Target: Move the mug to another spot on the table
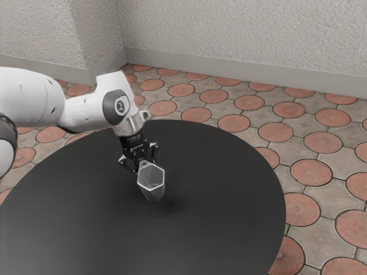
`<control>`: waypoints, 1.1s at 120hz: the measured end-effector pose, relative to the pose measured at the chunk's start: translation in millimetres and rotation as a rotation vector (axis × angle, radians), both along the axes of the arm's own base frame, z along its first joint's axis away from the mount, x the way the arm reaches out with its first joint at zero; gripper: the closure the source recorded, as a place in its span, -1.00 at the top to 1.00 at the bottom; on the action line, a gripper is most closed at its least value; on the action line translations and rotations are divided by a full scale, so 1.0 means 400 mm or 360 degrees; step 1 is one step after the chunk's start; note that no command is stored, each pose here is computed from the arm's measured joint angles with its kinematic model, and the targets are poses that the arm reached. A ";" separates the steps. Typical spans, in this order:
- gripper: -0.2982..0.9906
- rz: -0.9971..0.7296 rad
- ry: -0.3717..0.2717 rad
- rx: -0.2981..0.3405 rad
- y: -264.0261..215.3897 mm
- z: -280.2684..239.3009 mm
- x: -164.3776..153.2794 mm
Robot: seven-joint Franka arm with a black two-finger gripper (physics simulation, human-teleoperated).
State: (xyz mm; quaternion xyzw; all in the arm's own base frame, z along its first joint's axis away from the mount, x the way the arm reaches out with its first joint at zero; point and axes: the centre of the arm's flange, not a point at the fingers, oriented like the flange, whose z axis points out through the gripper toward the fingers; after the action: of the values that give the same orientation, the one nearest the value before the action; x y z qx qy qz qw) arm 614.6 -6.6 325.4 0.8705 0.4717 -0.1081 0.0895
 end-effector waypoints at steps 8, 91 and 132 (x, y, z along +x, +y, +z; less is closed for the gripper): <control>-0.56 0.0010 0.0027 -0.0021 0.003 -0.006 -0.041; -0.57 0.0184 0.0169 -0.0070 0.118 -0.076 -0.229; -0.58 0.0293 0.0181 -0.0137 0.192 -0.092 -0.243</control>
State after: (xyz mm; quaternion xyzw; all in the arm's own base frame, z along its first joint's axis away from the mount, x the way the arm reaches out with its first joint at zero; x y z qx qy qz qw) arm 517.3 70.1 288.6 0.8114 0.5489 -0.1687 0.1094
